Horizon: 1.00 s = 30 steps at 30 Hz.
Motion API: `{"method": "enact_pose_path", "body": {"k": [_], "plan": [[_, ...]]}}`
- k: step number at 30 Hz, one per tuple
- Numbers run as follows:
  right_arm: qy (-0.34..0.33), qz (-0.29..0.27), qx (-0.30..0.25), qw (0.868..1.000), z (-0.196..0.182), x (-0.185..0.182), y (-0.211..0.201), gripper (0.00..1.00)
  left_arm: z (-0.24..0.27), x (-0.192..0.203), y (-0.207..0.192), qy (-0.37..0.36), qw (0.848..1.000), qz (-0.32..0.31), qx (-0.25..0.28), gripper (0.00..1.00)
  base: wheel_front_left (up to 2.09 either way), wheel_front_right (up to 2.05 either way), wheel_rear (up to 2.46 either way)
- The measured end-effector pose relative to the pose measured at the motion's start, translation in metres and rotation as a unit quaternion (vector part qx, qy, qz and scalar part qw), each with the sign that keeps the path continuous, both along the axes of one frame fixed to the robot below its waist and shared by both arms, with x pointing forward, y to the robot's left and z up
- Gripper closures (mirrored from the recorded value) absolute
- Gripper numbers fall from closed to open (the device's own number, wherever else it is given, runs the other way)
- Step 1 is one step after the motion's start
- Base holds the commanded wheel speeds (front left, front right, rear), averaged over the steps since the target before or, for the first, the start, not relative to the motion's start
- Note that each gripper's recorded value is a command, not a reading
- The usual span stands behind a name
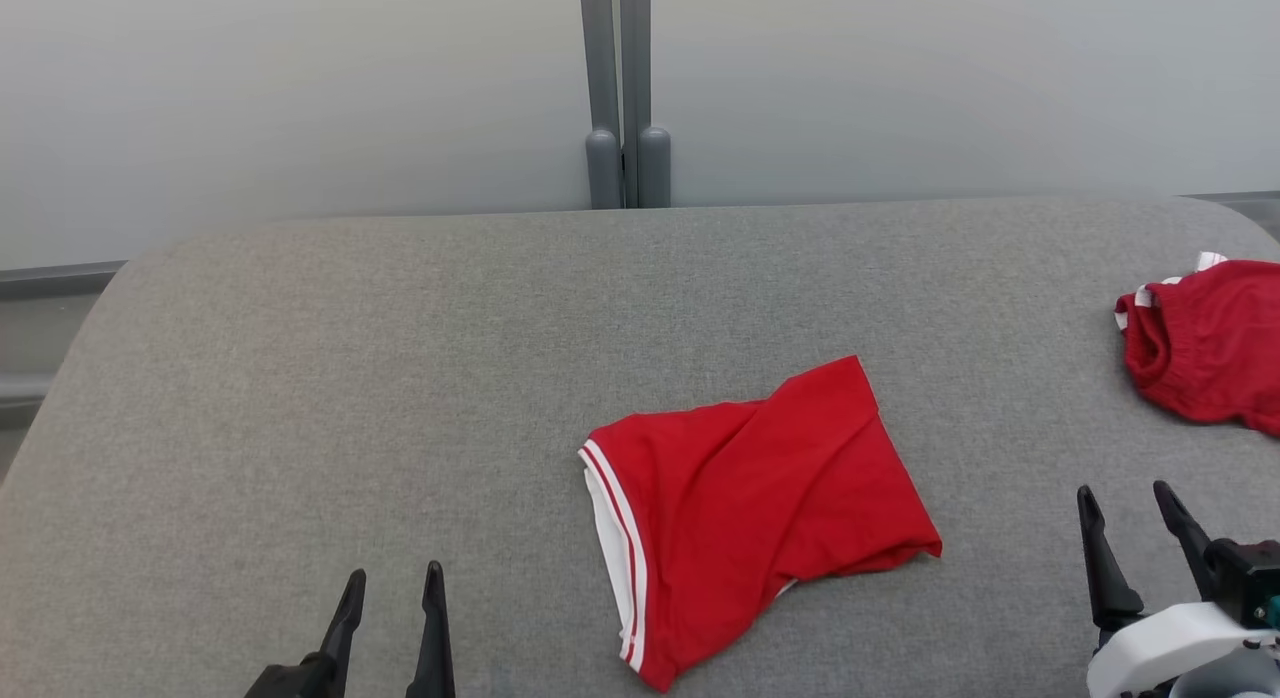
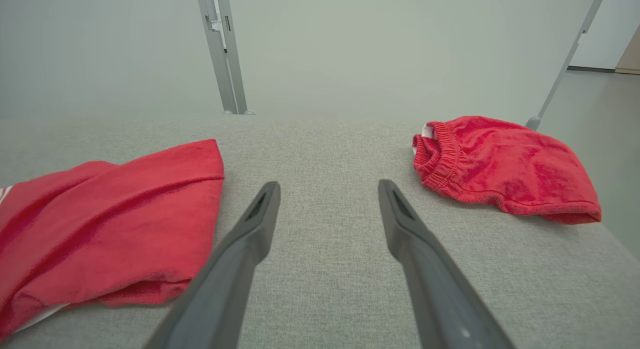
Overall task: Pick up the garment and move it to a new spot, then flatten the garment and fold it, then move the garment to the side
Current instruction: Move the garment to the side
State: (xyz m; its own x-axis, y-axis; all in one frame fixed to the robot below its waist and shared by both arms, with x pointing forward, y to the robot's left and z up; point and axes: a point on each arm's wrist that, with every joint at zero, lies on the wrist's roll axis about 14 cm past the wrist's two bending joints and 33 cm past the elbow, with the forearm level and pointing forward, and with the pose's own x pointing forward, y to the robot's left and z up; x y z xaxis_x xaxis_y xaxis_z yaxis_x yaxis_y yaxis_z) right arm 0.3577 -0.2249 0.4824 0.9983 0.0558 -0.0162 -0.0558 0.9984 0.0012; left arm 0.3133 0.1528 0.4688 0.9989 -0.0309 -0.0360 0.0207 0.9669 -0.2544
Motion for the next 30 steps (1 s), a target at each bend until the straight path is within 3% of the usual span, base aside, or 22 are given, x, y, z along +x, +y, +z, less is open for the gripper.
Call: {"method": "enact_pose_path", "body": {"k": [11,17,22,30], "plan": [[0.023,0.001,0.006,1.0,-0.015,-0.011,0.002,0.0,-0.001,0.001,-0.003,0.0,1.0,-0.008,0.002,0.0,0.0,0.0,0.0],[0.037,0.023,0.049,0.998,-0.02,0.004,0.023,0.0,-0.004,0.002,-0.003,0.006,1.0,-0.007,0.002,0.0,0.0,0.0,0.0],[0.117,0.094,0.09,0.985,-0.024,0.036,0.07,0.0,-0.009,0.006,-0.006,0.015,1.0,-0.011,0.001,0.0,0.0,0.0,0.0],[0.235,0.159,0.046,0.958,-0.046,0.059,0.108,0.0,-0.01,0.011,-0.005,0.019,1.0,-0.003,-0.007,0.0,0.0,0.0,0.0]]}}
